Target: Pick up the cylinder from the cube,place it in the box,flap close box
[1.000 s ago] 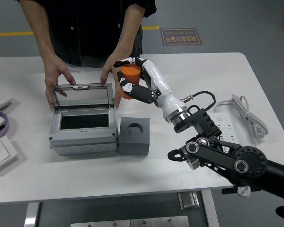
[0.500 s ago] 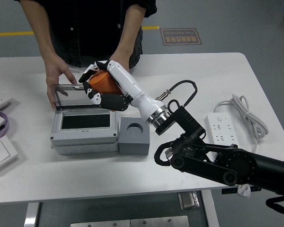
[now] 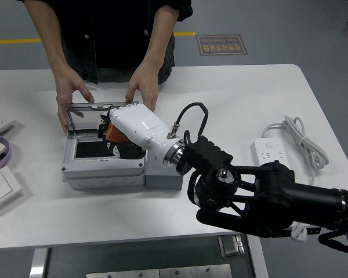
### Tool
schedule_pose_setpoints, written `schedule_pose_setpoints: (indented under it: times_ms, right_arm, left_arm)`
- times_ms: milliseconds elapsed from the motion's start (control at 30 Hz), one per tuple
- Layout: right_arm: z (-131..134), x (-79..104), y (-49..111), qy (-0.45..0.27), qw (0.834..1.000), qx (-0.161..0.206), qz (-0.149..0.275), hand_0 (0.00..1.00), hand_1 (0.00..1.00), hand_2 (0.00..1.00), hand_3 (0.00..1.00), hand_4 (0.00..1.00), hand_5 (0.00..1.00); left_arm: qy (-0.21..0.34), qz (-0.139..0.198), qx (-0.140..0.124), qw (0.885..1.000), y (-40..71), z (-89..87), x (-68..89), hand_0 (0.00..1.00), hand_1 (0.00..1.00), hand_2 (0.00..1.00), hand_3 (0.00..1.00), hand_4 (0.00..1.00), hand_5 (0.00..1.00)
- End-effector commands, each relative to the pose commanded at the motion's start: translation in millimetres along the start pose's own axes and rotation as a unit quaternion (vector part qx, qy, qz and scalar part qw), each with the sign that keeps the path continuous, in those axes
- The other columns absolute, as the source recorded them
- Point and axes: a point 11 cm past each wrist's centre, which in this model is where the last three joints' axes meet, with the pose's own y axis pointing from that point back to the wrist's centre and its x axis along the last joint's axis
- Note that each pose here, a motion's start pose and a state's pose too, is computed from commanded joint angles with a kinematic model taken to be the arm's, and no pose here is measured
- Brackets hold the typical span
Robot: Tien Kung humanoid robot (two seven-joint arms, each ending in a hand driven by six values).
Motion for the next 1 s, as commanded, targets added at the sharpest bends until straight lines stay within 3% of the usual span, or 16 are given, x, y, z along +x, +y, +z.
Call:
schedule_pose_setpoints:
  times_ms: [333,367,533,567,733,767,933,967,1000]
  right_arm:
    - [-28.6,-3.4,-11.4,-0.001,0.999,0.049,0.009,0.016,0.152,0.536,0.448,0.102,0.002]
    - [-30.0,-5.1,-12.4,-0.004,0.999,0.053,0.009,0.082,0.205,0.550,0.468,0.090,0.002]
    - [-32.4,-14.8,-16.8,-0.007,0.998,0.065,0.006,0.082,0.205,0.550,0.468,0.090,0.002]
    - [-31.9,-17.1,-17.6,-0.006,0.998,0.066,0.005,0.292,0.345,0.554,0.463,0.132,0.002]
    - [-27.5,-25.1,-20.2,0.000,0.998,0.063,0.007,0.292,0.345,0.554,0.463,0.132,0.002]
    - [-25.3,-25.9,-20.3,0.001,0.998,0.061,0.009,0.474,0.444,0.567,0.477,0.134,0.002]
    - [-18.0,-28.2,-20.3,0.005,0.998,0.057,0.019,0.474,0.444,0.567,0.477,0.134,0.002]
    - [-15.2,-28.8,-20.5,0.007,0.998,0.054,0.021,0.669,0.565,0.593,0.502,0.057,0.002]
    - [-13.8,-29.0,-20.7,0.008,0.998,0.053,0.021,0.669,0.565,0.593,0.502,0.057,0.002]
  left_arm:
    - [-0.003,0.003,0.000,1.000,0.2,3.1,3.3,0.582,0.572,0.549,0.607,0.640,0.240]
    - [-0.003,0.003,0.000,1.000,0.2,3.4,3.5,0.582,0.572,0.549,0.607,0.639,0.238]
    - [-0.004,0.004,0.000,1.000,0.3,4.1,4.5,0.582,0.572,0.549,0.607,0.639,0.238]
    - [-0.004,0.004,0.000,1.000,0.3,4.3,4.6,0.582,0.572,0.549,0.606,0.637,0.237]
    - [-0.007,0.005,0.000,1.000,0.4,5.0,5.3,0.582,0.572,0.549,0.606,0.637,0.237]
    - [-0.007,0.005,-0.001,1.000,0.4,5.3,5.4,0.582,0.571,0.549,0.607,0.636,0.236]
    - [-0.009,0.005,-0.003,1.000,0.5,6.5,5.9,0.582,0.571,0.549,0.607,0.636,0.236]
    - [-0.009,0.005,-0.003,1.000,0.5,6.6,6.3,0.582,0.571,0.549,0.607,0.635,0.235]
    - [-0.009,0.005,-0.003,1.000,0.5,6.8,6.6,0.582,0.571,0.549,0.607,0.635,0.235]
